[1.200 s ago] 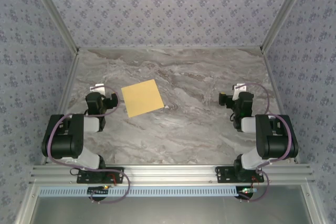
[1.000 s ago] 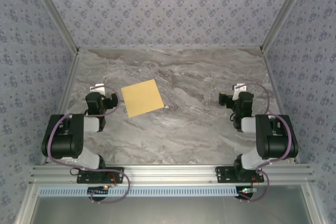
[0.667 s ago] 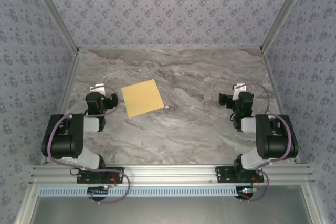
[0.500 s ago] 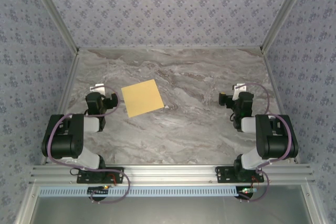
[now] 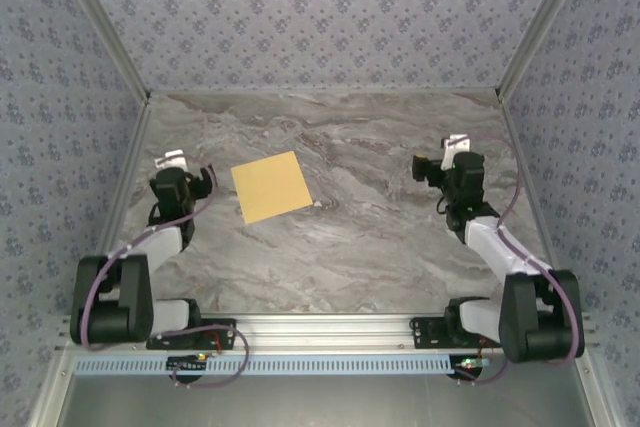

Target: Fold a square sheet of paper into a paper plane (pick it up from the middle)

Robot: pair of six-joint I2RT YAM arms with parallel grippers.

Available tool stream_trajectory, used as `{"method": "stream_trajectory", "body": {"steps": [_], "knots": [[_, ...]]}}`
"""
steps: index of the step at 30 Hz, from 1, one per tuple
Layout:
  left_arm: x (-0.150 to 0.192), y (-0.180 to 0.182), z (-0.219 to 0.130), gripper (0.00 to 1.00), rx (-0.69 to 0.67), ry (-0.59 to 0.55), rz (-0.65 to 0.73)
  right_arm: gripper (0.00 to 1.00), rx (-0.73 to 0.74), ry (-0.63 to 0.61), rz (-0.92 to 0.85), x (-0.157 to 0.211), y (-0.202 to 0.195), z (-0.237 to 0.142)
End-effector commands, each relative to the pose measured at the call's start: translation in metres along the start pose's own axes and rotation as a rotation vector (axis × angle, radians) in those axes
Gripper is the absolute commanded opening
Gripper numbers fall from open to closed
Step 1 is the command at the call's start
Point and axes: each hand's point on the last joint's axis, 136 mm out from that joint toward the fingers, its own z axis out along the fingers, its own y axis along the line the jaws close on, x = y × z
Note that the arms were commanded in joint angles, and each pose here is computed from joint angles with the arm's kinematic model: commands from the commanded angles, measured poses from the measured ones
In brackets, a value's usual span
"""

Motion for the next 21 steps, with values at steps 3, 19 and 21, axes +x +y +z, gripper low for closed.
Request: {"method": "stream_trajectory", "body": {"steps": [3,19,21], "knots": [[-0.009,0.003,-0.032,0.99,-0.055,0.202,-0.256,1.00,-0.029,0.258,0.206,0.022,0.045,-0.017],[-0.009,-0.013,-0.070,0.99,0.015,0.392,-0.326,0.94,-0.356,0.599,0.113,0.079,0.326,0.036],[-0.008,-0.014,-0.070,0.99,0.018,0.396,-0.330,0.88,-0.393,0.629,0.095,0.091,0.352,0.040]]}}
